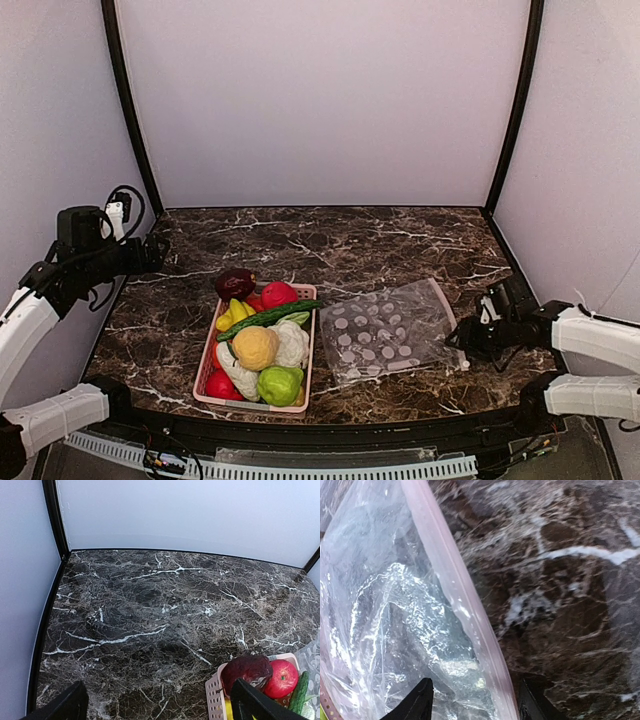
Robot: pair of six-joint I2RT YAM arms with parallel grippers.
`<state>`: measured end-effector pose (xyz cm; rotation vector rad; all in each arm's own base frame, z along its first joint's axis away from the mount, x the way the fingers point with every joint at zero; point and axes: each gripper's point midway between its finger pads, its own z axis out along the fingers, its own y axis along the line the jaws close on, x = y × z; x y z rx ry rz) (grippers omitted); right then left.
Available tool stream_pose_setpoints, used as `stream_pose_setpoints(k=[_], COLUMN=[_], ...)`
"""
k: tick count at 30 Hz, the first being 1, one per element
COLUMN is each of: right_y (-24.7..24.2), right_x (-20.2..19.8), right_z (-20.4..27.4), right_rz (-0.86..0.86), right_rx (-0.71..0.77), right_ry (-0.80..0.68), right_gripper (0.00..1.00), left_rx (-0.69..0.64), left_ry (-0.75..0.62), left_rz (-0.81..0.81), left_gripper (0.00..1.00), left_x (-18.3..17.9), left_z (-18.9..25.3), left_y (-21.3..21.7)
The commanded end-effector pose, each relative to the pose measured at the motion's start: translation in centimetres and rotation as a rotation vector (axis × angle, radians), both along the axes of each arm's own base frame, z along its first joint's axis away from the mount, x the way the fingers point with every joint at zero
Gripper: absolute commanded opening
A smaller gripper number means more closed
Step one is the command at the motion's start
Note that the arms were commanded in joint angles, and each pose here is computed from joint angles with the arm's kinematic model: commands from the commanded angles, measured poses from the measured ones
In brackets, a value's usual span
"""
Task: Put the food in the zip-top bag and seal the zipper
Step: Adjust the zipper food storage bag at the center of the board.
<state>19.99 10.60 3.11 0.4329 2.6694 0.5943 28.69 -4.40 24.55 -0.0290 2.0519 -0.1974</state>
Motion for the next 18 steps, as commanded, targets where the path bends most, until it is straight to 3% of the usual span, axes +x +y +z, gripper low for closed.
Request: stream_pose_setpoints(k=[1,6,12,18], right_y=[4.3,6.5,4.1,2.8], right_x=[0.5,0.7,0.2,-0.1], right_z=[1.7,2.8,1.5,1.2], right_rz=[0.173,0.237,0.160,0.118], right_rx=[0.053,0.030,-0.072,-0.050], right_ry=[-0.049,-0.065,-0.018,-0.010], right_gripper=[0.55,0.55,0.58,0.62], left_rx=[-0.001,0.001,-0.006,-0.005], left_ry=[0.021,0.026,0.029,0.036], left_rz=[-0.001,0.003,-0.003,-0.005], left_gripper=[1.00,1.00,1.00,1.00], left_x=[-0.1,-0.1,-0.1,0.0], left_z=[-0.6,-0.8,-0.9,-1.1], left_y=[0.0,0.1,-0.1,-0.1])
